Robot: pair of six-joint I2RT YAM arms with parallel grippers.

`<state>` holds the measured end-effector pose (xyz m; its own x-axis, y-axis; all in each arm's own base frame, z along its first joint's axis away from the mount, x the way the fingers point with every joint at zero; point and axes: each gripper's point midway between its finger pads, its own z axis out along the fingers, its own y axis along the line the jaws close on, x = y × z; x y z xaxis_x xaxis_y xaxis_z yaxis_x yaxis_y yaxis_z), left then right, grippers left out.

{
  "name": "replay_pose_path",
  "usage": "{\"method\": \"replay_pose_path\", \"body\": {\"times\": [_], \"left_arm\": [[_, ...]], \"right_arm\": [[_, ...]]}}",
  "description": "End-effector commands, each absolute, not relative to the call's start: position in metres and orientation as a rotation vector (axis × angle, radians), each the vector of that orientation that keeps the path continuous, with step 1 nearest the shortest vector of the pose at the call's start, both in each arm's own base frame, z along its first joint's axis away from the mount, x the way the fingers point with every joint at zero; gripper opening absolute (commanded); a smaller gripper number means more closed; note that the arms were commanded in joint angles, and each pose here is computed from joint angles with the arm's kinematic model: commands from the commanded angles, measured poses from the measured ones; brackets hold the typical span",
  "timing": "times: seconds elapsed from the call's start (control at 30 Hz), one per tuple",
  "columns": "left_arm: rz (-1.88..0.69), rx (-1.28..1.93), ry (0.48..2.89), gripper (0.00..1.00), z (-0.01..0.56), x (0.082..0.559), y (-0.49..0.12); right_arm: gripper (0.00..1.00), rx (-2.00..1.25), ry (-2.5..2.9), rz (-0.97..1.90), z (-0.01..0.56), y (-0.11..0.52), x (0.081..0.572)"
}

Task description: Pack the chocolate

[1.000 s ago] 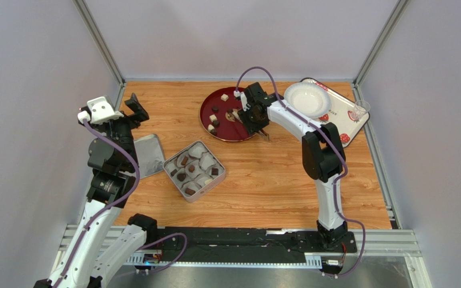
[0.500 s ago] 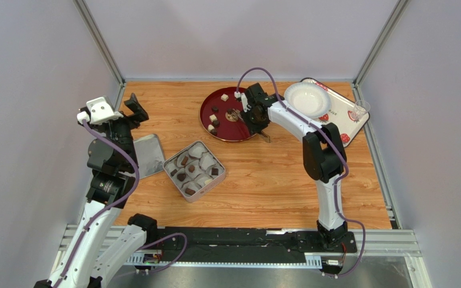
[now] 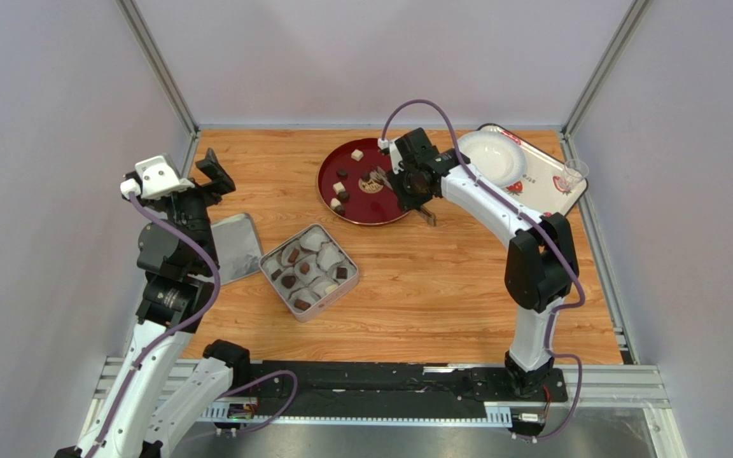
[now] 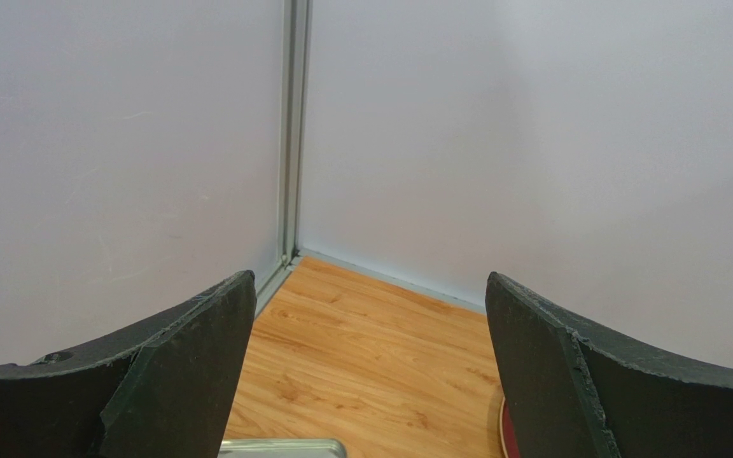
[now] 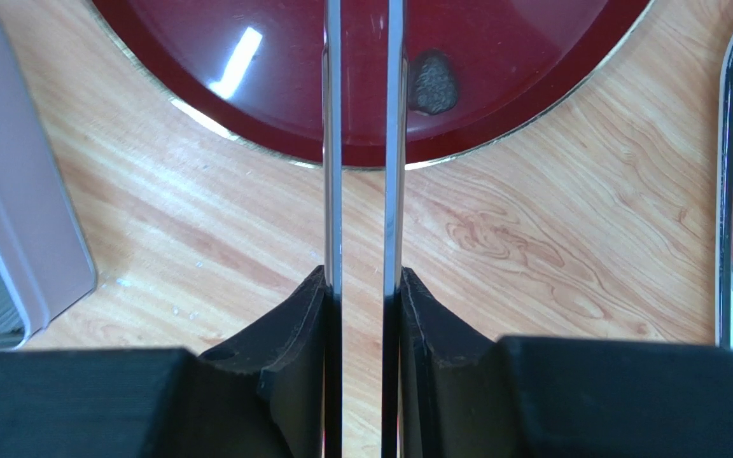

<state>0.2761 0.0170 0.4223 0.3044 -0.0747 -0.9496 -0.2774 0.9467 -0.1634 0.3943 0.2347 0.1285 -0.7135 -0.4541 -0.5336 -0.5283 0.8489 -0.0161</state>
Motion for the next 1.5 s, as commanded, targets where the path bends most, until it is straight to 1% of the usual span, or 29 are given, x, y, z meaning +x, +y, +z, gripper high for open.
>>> {"method": "replay_pose_path", "body": {"times": [0.0, 0.03, 0.27, 0.5, 0.73, 0.9, 1.23, 1.47], "left_arm": [[0.118, -0.326, 1.231, 0.98, 0.429, 0.274, 0.017], [0.117, -0.327, 1.231, 0.98, 0.429, 0.274, 0.017], [0.108, -0.327, 1.233, 0.98, 0.428, 0.275, 0.015], [0.108, -0.329, 1.238, 0.98, 0.426, 0.277, 0.015], [0.104, -0.327, 1.239, 0.98, 0.425, 0.278, 0.015], [0.105, -0.326, 1.242, 0.98, 0.424, 0.278, 0.015], [0.103, -0.327, 1.238, 0.98, 0.425, 0.278, 0.015], [0.101, -0.325, 1.237, 0.98, 0.426, 0.278, 0.014]], "right_arm": [[0.22, -0.729, 2.403, 0.205, 0.162, 0.245, 0.376], [0.22, -0.741, 2.382, 0.222, 0.17, 0.251, 0.369], [0.22, -0.832, 2.344, 0.256, 0.182, 0.269, 0.325], [0.22, -0.99, 2.321, 0.286, 0.181, 0.292, 0.274], [0.23, -1.043, 2.341, 0.336, 0.167, 0.306, 0.242], [0.23, -1.056, 2.356, 0.366, 0.155, 0.314, 0.231], [0.24, -1.09, 2.374, 0.367, 0.136, 0.326, 0.228], [0.27, -1.134, 2.397, 0.419, 0.124, 0.334, 0.22]]}}
